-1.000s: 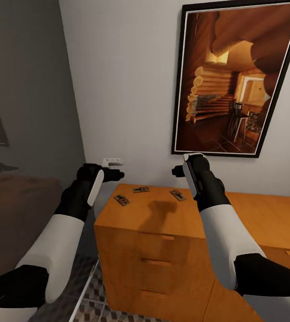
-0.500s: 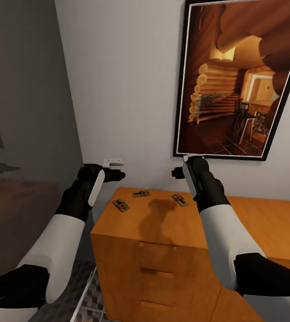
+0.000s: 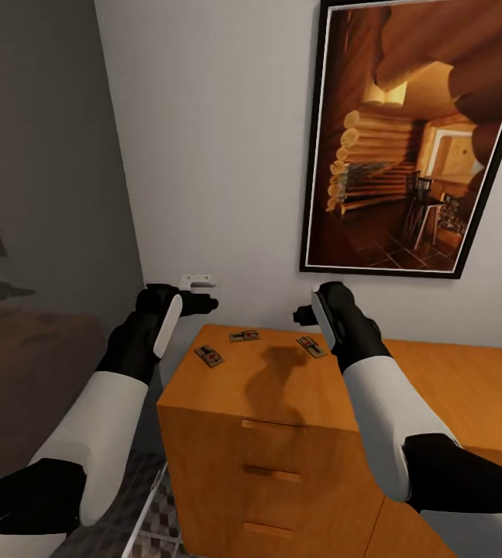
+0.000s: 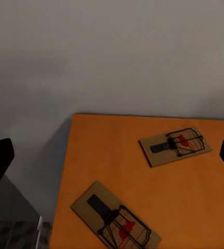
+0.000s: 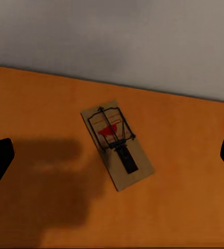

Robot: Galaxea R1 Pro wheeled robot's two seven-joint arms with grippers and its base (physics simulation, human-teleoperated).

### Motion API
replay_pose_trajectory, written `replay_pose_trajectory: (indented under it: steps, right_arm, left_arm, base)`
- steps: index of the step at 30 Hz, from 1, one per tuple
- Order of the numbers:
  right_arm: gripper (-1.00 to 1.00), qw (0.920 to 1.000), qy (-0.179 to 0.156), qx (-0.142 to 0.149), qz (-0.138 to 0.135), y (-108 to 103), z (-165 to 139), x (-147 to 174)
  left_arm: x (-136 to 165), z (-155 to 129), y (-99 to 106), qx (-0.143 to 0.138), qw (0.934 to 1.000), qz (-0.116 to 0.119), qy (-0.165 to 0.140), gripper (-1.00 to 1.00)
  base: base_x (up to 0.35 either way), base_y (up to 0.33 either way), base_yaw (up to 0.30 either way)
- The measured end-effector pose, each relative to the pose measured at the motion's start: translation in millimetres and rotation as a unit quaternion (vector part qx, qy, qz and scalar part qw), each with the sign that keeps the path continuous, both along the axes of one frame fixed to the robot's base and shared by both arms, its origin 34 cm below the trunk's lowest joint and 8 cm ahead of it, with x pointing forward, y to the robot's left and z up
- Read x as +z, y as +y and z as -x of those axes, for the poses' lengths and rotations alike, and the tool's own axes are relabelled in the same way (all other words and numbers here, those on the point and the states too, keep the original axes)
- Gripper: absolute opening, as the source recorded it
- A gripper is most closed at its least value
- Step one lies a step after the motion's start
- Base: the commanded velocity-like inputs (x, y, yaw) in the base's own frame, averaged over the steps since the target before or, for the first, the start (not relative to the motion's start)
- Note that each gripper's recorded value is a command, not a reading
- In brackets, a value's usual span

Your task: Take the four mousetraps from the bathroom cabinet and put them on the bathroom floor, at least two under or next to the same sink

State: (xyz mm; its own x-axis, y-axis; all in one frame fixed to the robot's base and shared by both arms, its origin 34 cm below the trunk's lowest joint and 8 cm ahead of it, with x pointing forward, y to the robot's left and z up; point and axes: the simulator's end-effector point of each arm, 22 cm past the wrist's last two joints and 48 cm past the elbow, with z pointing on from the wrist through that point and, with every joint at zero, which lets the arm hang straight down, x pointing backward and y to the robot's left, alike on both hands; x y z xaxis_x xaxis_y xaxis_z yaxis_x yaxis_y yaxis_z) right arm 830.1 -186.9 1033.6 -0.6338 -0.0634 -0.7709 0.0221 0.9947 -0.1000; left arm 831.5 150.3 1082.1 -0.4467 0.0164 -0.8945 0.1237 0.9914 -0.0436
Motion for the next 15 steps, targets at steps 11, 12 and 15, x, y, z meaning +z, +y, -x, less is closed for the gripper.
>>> replay_pose_trajectory:
  steps: [11, 12, 15]
  right_arm:
    - [1.0, 0.9986, 0.05, 0.013, -0.012, 11.3, 7.2, -39.9]
    - [1.0, 0.9984, 0.054, 0.014, -0.013, 11.9, 8.0, -43.2]
    - [1.0, 0.998, 0.06, 0.015, -0.013, 12.8, 9.2, -48.2]
  left_arm:
    - [-0.4, 0.9, -5.7, -0.004, 1.0, 0.003, 0.001, 1.0]
    - [-0.3, 0.9, -6.2, -0.005, 1.0, 0.003, 0.001, 1.0]
    - [-0.3, 1.0, -6.8, -0.005, 1.0, 0.004, 0.001, 1.0]
  base:
    - [0.0, 0.0, 0.0]
    - [0.0, 0.0, 0.0]
    - [0.0, 0.0, 0.0]
